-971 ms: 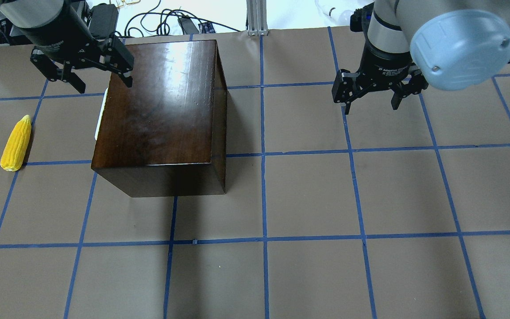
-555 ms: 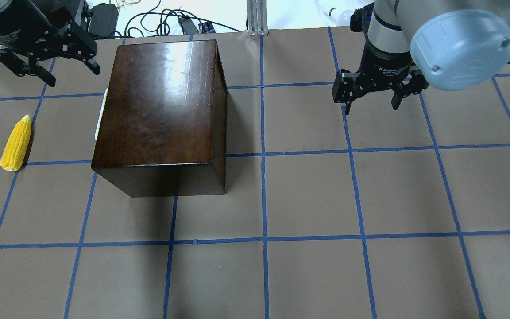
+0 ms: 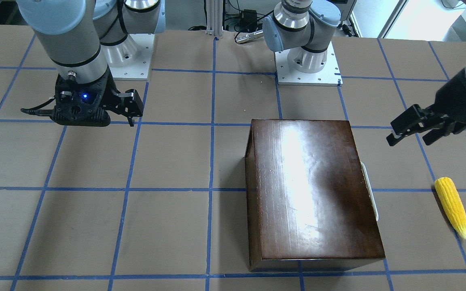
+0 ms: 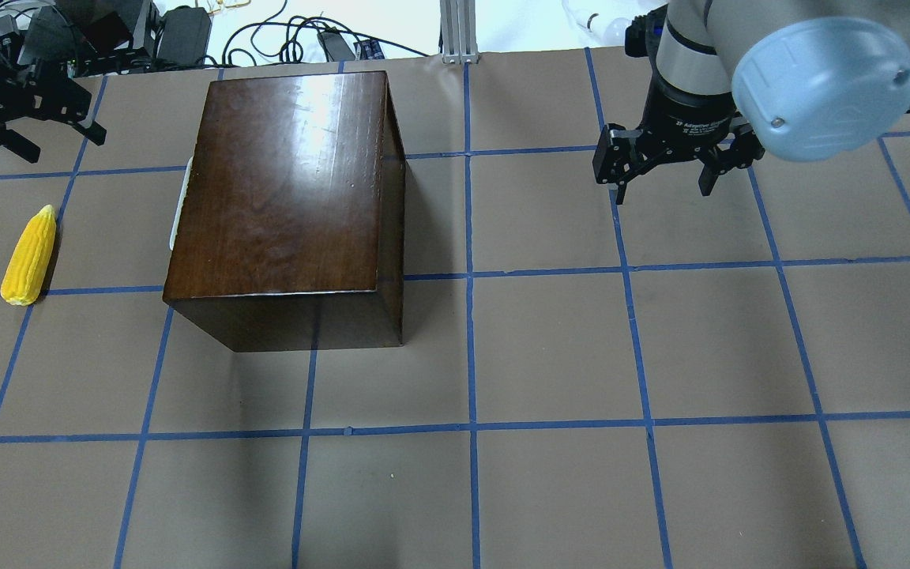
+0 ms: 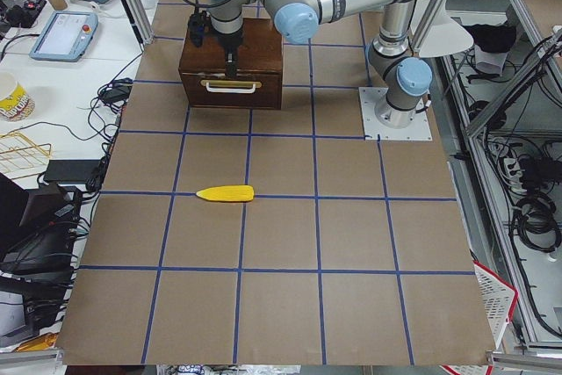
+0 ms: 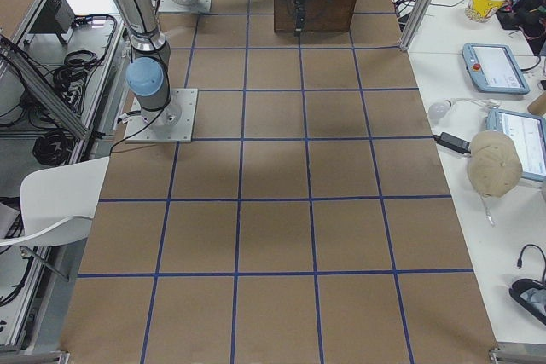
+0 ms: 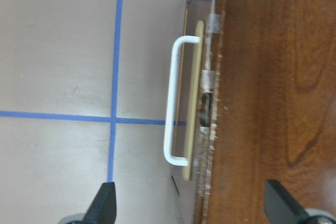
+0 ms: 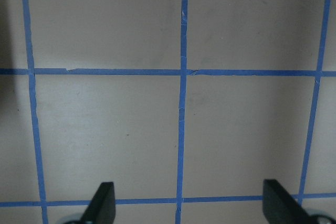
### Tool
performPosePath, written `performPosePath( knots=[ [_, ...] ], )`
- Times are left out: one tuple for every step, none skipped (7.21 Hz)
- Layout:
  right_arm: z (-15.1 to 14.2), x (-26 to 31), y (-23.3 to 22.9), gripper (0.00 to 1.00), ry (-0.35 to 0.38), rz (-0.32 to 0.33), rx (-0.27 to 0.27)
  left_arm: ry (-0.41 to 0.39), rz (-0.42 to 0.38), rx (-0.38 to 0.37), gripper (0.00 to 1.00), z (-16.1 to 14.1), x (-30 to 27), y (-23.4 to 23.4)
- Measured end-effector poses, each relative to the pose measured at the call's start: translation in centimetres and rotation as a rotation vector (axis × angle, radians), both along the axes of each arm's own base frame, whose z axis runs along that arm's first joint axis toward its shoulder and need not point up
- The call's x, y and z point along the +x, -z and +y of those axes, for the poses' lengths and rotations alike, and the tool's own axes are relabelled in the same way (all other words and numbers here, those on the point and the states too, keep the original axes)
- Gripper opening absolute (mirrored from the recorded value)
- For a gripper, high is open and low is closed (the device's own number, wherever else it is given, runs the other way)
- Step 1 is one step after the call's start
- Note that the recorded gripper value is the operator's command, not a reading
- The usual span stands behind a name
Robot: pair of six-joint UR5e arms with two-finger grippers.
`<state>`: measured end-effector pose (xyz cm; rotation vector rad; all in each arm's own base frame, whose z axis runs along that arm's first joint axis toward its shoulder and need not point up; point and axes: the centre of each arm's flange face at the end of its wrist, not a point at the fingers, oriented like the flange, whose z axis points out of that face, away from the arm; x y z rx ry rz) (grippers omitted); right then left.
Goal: Open drawer and put corn inside
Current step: 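Lower the left gripper and close it on the white drawer handle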
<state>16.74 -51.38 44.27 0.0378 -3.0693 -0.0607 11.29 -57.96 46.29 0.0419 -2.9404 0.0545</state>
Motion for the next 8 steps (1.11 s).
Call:
performPosePath(
  knots=[
    [0.0,0.0,0.0,1.00,0.000,0.000,0.000,0.062,0.009,-0.005,1.00,-0.6,1.4,1.7],
    [0.0,0.0,0.0,1.00,0.000,0.000,0.000,0.120,0.016,-0.007,1.00,-1.5,2.3,3.6],
    [0.0,0.0,0.0,1.00,0.000,-0.001,0.000,0.152,0.030,0.008,1.00,-2.1,2.7,5.7],
    [0.0,0.0,0.0,1.00,0.000,-0.001,0.000,0.164,0.058,0.024,1.00,-2.5,2.8,7.7],
    [0.0,0.0,0.0,1.00,0.000,-0.001,0.001,0.164,0.101,0.032,1.00,-2.8,2.7,9.6],
    [0.0,0.0,0.0,1.00,0.000,-0.001,0.001,0.162,0.134,0.035,1.00,-3.1,2.6,11.2],
    [0.0,0.0,0.0,1.00,0.000,-0.001,0.001,0.160,0.152,0.038,1.00,-3.5,2.6,12.5],
    [0.0,0.0,0.0,1.00,0.000,-0.002,0.001,0.161,0.166,0.044,1.00,-3.8,2.7,13.6]
  ],
)
